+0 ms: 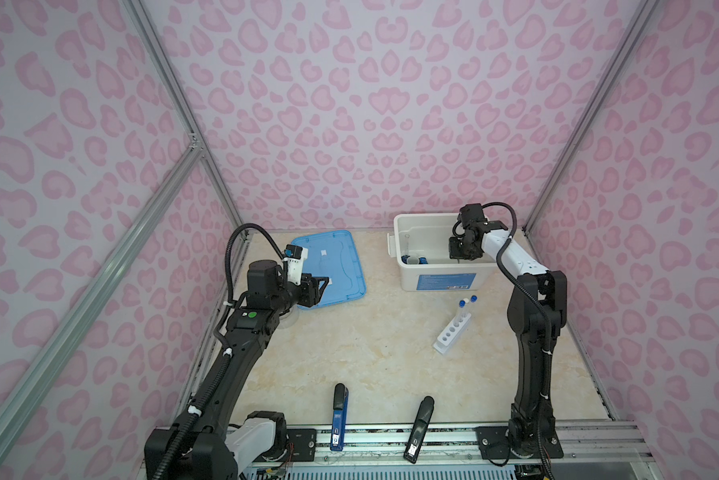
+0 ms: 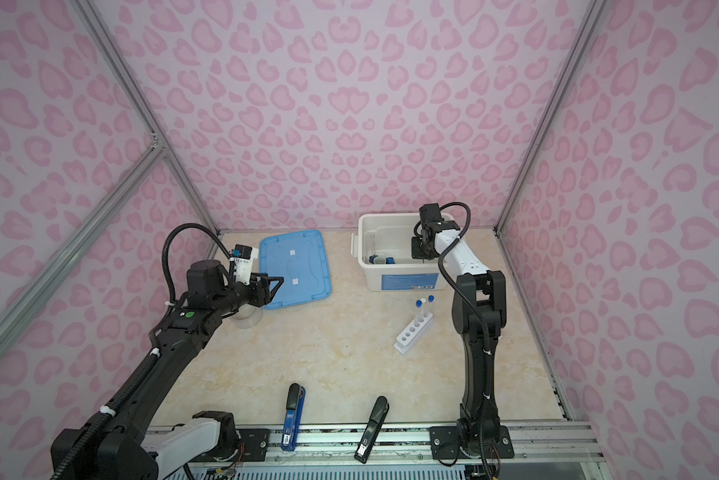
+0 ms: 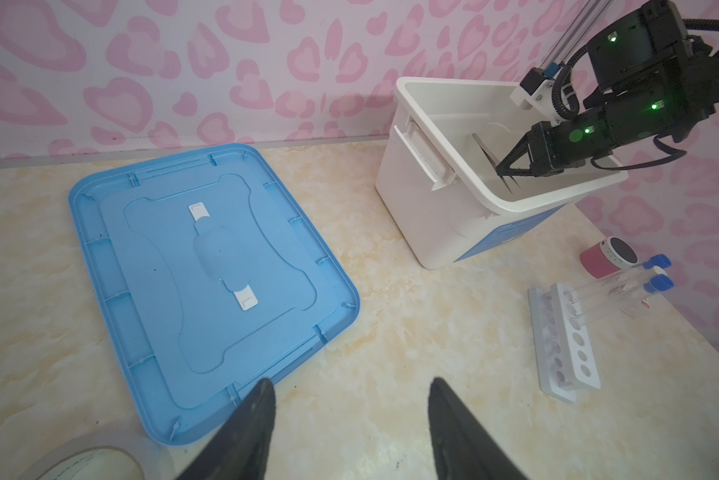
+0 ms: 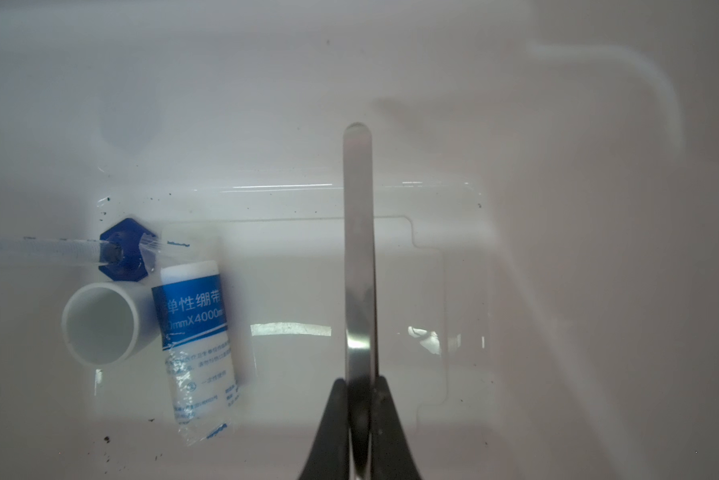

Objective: Organize the chemistry lab equipment
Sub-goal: 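Lower the tweezers into the bin beside the bandage roll with the right gripper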

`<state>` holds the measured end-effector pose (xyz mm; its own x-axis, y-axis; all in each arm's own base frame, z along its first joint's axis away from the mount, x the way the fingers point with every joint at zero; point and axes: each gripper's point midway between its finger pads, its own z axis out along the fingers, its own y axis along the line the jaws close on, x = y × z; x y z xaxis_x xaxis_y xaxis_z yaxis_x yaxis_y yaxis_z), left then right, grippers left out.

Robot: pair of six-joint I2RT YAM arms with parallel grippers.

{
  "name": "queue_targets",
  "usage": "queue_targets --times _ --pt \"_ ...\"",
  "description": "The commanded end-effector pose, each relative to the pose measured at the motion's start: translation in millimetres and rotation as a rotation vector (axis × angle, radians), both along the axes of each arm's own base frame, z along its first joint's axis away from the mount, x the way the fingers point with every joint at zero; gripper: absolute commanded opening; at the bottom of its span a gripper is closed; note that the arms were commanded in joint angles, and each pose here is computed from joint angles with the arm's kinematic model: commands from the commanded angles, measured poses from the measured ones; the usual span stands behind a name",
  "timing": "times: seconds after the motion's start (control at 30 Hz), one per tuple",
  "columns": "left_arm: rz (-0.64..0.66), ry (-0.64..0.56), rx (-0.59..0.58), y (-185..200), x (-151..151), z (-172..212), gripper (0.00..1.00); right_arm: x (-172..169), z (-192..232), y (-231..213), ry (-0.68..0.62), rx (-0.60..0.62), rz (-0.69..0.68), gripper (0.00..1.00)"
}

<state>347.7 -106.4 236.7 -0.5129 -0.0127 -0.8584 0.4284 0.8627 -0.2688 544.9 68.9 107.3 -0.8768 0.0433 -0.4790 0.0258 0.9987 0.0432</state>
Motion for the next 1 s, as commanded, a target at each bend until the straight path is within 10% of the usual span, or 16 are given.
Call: queue_targets --times 0.0,0.97 --pt "0.007 -0.022 -0.007 0.3 1.7 5.1 0.61 6.5 -4.8 -2.5 -0.01 -0.008 -0.012 0.07" --pt "0.013 -0.021 -0.005 1.2 0.0 3.8 0.61 7.5 -51.5 -2.7 0.068 -0.023 -0.006 0.08"
